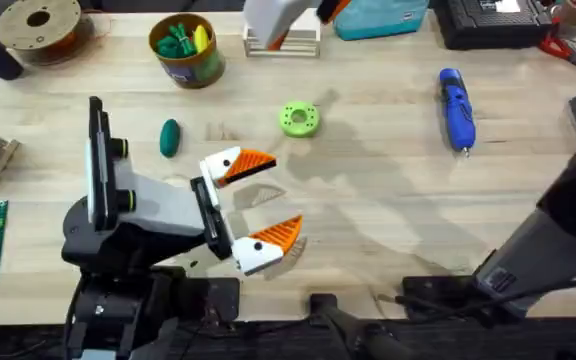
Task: Pick up the gripper from the table and insert it into the empty holder that is missing its gripper. Then pick up a screw, insert it into the mounting hole, and use the screwdriver to tighten it. Finally, clean up the table by picking up the vegetable and placing it into the bucket.
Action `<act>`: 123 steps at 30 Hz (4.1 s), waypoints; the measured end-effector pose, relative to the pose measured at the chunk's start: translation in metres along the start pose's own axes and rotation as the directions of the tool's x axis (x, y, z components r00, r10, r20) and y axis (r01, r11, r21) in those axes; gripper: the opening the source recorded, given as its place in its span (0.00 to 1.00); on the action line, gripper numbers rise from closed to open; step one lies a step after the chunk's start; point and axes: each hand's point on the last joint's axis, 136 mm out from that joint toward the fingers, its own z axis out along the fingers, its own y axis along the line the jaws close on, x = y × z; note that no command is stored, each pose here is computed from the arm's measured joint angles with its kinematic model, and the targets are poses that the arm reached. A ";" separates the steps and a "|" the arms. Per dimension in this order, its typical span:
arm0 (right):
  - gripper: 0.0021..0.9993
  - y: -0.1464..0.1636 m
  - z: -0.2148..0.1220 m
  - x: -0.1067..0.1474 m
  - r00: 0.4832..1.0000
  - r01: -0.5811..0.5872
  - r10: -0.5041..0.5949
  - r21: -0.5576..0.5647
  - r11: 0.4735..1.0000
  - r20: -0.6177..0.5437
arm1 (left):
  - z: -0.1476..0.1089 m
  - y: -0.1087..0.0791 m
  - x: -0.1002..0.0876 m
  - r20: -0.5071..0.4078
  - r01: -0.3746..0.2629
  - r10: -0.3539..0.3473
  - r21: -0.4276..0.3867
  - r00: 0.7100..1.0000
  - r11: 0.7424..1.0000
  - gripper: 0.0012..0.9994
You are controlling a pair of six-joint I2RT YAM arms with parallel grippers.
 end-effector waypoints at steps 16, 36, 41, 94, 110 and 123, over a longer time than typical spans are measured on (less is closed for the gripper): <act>0.74 -0.100 -0.043 0.130 0.921 -0.354 0.384 0.260 0.898 -0.071 | 0.000 0.000 0.000 0.000 0.000 0.000 0.000 1.000 1.000 0.99; 0.99 -0.236 -0.009 0.232 0.711 -0.656 0.703 0.393 0.644 0.034 | 0.000 0.000 0.000 0.000 0.000 0.000 0.000 1.000 1.000 0.99; 0.99 -0.267 0.002 0.235 0.694 -0.675 0.718 0.396 0.623 0.052 | 0.000 0.000 0.000 0.000 0.000 0.000 0.000 1.000 1.000 0.99; 0.99 -0.369 0.160 0.249 0.743 -0.547 0.642 0.382 0.745 -0.188 | 0.000 0.000 0.000 0.000 0.000 0.000 0.000 1.000 1.000 0.99; 0.99 -0.377 0.162 0.243 0.758 -0.544 0.634 0.389 0.743 -0.152 | 0.000 0.000 0.000 0.000 0.000 0.000 0.000 1.000 1.000 0.99; 0.04 -0.385 0.163 0.239 0.767 -0.540 0.629 0.403 0.739 -0.124 | 0.000 0.000 0.000 0.000 0.000 0.000 0.000 1.000 1.000 0.99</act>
